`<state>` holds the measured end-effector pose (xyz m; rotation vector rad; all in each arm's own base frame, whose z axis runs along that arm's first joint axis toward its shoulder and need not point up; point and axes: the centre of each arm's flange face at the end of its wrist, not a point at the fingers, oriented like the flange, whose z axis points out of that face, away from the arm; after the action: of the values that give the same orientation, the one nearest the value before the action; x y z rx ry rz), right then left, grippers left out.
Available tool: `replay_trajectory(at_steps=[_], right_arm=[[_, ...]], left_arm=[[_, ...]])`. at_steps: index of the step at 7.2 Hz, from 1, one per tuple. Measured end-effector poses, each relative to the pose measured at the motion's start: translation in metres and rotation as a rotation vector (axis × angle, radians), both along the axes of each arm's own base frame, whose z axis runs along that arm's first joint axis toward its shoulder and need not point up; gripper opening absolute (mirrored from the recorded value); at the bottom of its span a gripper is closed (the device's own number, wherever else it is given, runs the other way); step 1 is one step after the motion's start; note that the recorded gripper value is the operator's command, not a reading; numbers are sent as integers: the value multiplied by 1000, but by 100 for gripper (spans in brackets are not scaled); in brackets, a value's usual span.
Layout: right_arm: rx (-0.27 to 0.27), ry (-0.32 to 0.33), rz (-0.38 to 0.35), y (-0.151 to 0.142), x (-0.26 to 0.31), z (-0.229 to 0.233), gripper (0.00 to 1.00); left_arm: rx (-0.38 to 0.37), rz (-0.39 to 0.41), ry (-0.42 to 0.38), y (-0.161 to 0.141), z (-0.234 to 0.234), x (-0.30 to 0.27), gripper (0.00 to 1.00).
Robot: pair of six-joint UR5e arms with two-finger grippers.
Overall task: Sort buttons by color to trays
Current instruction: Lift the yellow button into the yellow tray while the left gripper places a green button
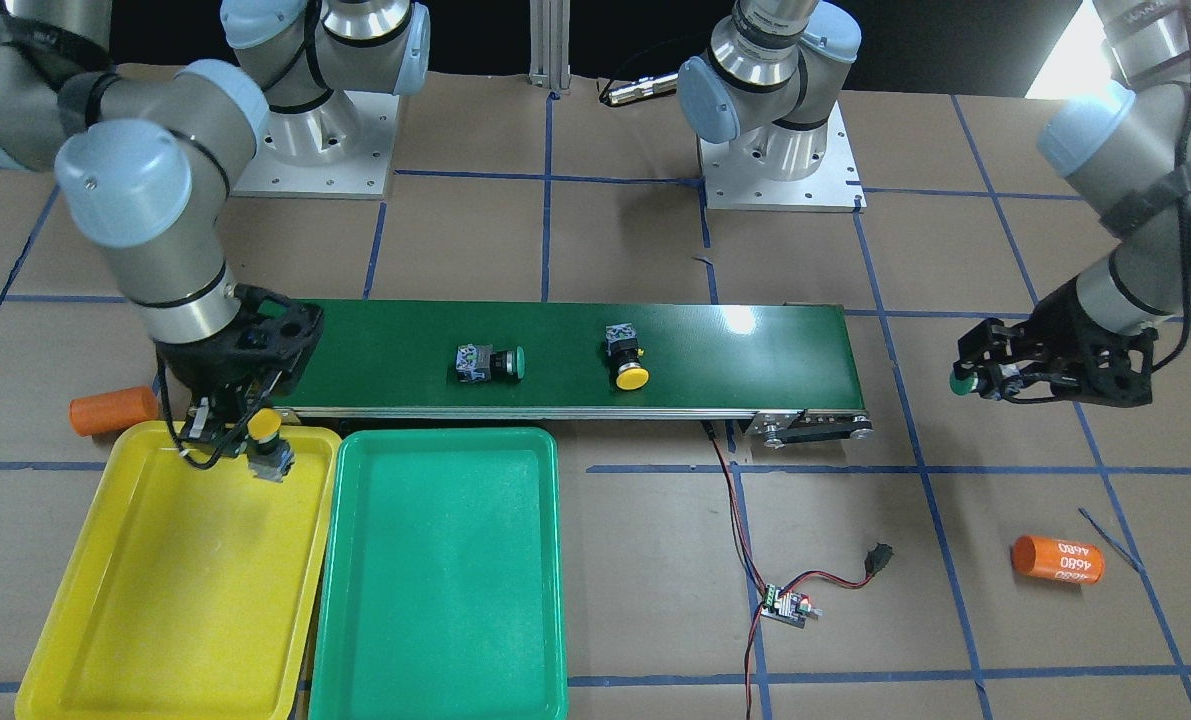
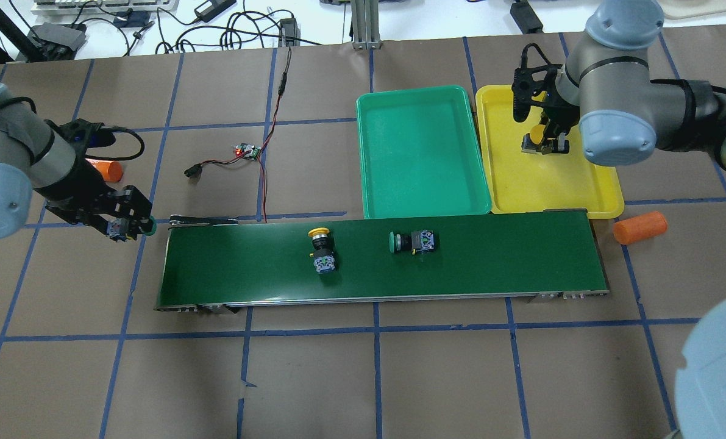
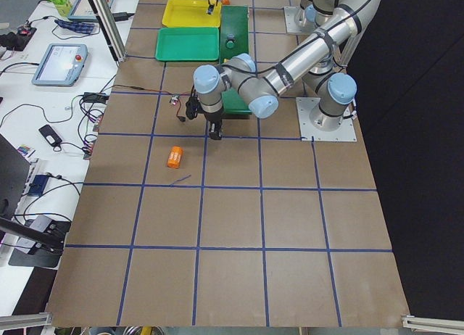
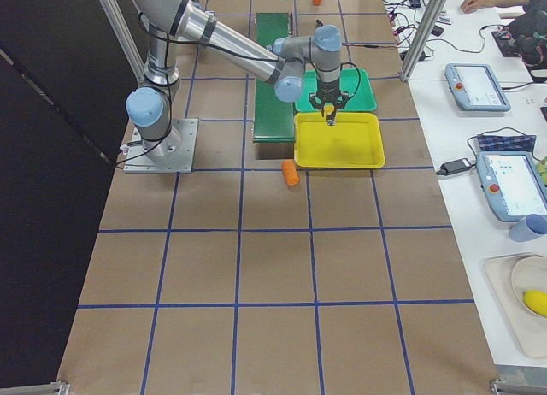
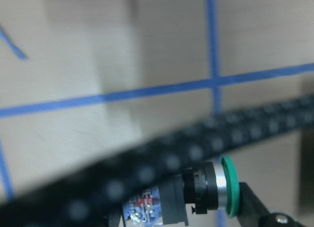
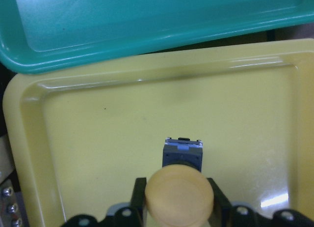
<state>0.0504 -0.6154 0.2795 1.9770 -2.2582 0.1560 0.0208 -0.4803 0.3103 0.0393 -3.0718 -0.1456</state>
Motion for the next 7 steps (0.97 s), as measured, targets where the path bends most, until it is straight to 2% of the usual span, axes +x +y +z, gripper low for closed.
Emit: replay_trajectory(at_steps=[1,2,3,4,6,7], right_arm=[[21,-7,1,-3,-2,-4,100],[57,-29,5,1,0,-1,100],[105,-57,10,12,4,9,100],[158,-76,18,28,10,19,100],[238,-89,49,69,27,14,100],[256,-91,65,96,36,6,100]], left_arm=[[19,46,-7,10,-6,-43,25],[45,91,-15,21,-16,-76,33],[73,121,-23,31,-27,-101,69],[85,122,-29,34,-38,-118,100],[57,84,-30,30,-47,-131,100],[32,58,-29,23,-41,-130,100]])
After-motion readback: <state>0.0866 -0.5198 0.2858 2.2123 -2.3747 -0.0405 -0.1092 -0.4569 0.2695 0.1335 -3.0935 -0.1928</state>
